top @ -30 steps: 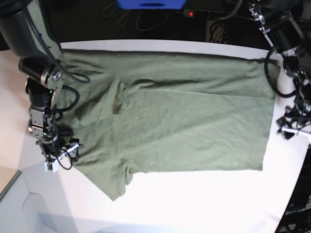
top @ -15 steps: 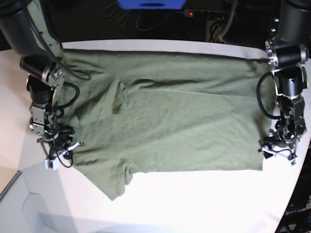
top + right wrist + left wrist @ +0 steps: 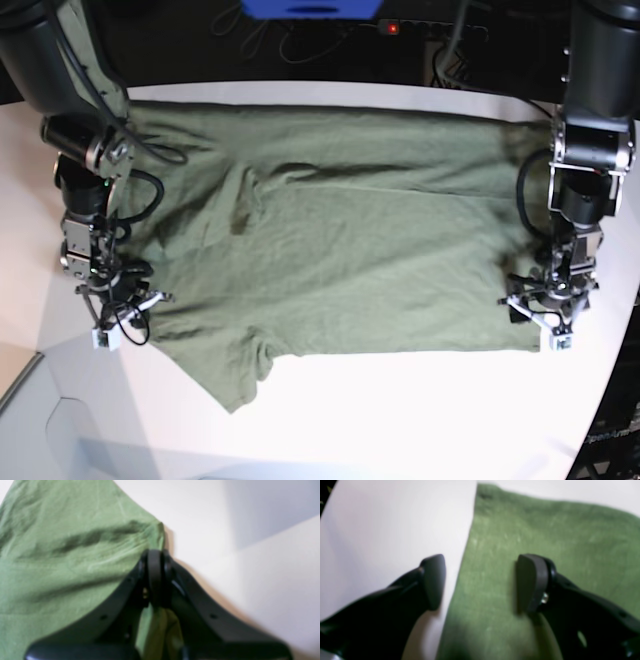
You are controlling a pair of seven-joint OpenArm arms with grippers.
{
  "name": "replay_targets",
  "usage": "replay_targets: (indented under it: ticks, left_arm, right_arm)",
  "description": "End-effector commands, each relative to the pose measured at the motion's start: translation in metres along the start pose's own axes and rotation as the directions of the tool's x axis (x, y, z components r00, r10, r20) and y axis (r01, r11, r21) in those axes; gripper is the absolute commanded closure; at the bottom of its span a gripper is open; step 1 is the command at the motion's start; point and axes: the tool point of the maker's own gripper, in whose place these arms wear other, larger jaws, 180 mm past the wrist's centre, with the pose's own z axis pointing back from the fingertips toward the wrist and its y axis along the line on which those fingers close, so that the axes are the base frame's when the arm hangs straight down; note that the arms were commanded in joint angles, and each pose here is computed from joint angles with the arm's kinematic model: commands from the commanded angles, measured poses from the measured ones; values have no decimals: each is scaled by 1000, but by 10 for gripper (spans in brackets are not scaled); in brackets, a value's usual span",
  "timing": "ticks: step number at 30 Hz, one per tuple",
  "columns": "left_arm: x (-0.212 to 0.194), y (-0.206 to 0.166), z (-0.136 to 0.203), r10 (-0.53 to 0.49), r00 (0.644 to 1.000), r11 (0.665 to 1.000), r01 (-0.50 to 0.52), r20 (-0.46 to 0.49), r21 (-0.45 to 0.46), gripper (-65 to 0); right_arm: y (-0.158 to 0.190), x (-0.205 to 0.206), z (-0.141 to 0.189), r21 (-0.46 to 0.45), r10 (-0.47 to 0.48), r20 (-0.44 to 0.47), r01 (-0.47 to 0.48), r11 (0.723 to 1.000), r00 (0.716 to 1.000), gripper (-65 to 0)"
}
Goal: Layout the t-shirt on the table in an organized manner, then fold the t-shirt properly
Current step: 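Move the left gripper down the shirt side toward the hem and grasp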
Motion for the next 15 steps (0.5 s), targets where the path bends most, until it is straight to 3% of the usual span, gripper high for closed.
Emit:
replay_targets:
  ticks: [1, 15]
  left_arm:
    - [29, 9, 2, 4, 998, 1000, -5, 61, 15, -434]
    - [-40, 13, 5, -22, 1000, 1000, 21, 18, 20, -430]
  right_arm:
    - [-2, 3, -1, -3, 19, -24, -19, 1000, 1000, 0]
    - [-1, 3, -1, -2, 19, -24, -19, 1000, 1000, 0]
